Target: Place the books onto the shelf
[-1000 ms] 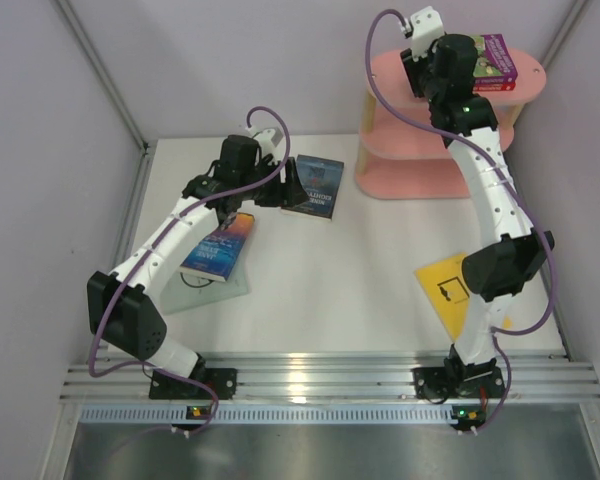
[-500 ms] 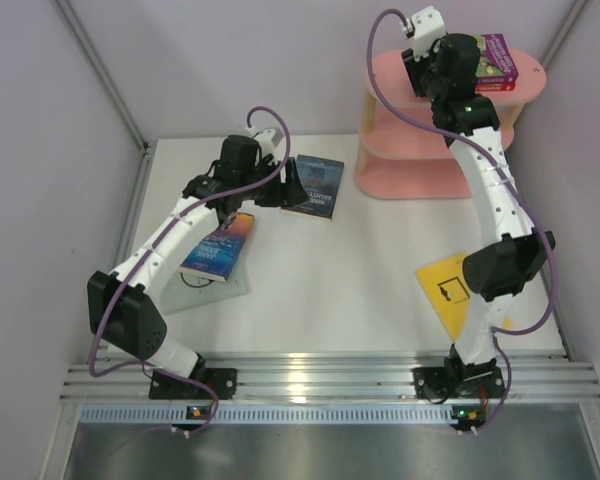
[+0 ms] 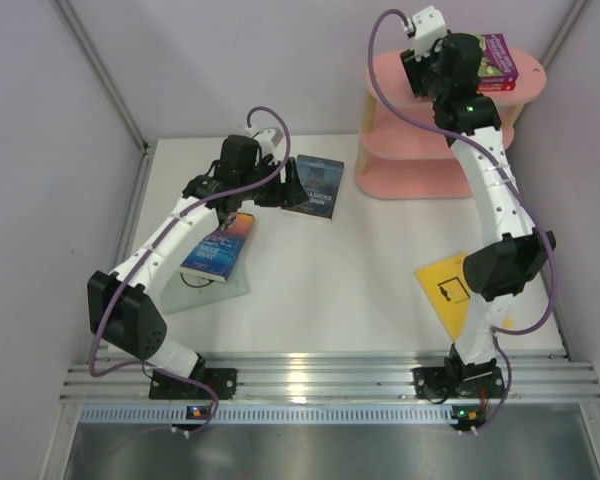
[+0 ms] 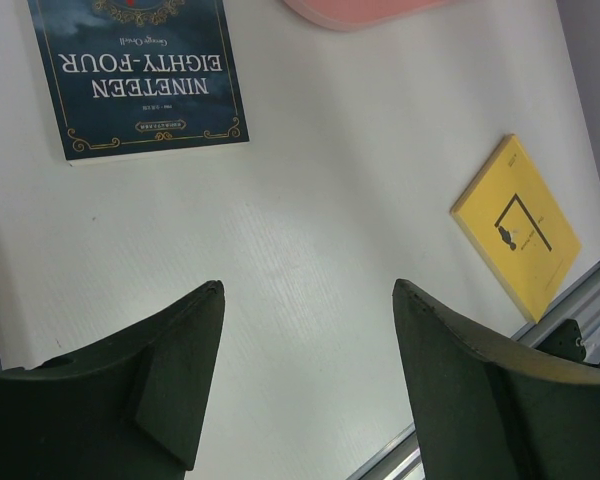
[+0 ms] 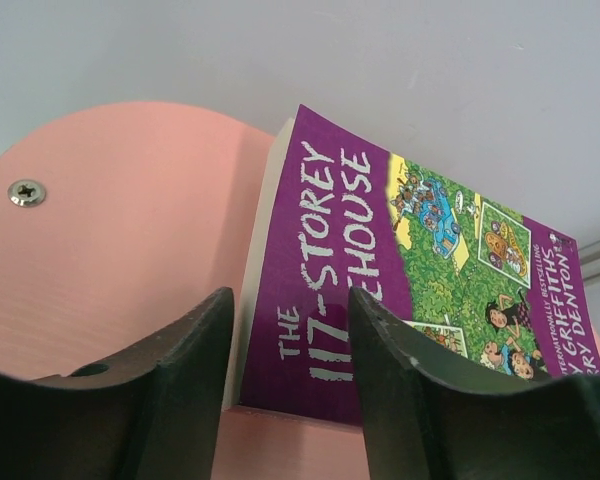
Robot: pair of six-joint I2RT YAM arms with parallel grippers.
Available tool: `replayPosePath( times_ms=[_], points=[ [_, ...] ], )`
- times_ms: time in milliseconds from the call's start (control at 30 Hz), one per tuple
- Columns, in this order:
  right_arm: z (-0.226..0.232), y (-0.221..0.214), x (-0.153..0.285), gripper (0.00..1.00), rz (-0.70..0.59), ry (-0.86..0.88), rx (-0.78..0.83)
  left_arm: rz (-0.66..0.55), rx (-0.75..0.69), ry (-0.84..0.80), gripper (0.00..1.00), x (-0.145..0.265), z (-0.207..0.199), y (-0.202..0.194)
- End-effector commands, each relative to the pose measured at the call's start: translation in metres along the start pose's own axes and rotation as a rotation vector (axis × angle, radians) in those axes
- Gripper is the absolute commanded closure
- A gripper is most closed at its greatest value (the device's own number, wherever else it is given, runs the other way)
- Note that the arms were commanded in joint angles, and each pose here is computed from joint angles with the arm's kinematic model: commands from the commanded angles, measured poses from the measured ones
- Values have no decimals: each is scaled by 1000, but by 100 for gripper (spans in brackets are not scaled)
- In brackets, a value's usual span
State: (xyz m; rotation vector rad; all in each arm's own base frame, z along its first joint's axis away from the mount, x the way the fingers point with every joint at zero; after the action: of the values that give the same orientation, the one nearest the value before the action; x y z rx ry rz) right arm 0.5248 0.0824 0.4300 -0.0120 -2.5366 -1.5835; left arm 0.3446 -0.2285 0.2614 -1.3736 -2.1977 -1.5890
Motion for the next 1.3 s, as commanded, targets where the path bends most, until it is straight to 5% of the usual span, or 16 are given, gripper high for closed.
replayPosePath(
  times_ms=[0,533,867,1133,1267],
  points=[
    [-11,18,-1,49,-78,-17,-14,-59,-38,-17,27,4,-8,19],
    [-14,88,74,0,-245,-37,-158,-86,-30,-47,23,29,-19,27],
    [12,71,180,6,-165,141,-677,-135,81,-45,20,49,10,52],
    [127,-39,162,19,161,359,-855,-84,178,69,23,13,64,75],
    [124,-41,152,31,147,322,-836,-61,189,36,24,3,65,71]
  ],
)
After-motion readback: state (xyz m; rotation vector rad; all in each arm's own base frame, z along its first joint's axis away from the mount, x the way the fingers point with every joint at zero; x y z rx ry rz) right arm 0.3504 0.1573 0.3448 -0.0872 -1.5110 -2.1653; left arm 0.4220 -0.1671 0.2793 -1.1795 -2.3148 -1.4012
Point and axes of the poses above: each gripper's point midway between its finger pads, its own x axis back along the fingers, its own z axis along the line the jaws close on, y = z × x, the point moved 3 cm from there along x, back along the fingers, and after that the axes turned 1 degree about -x, right-handed, at the moved point
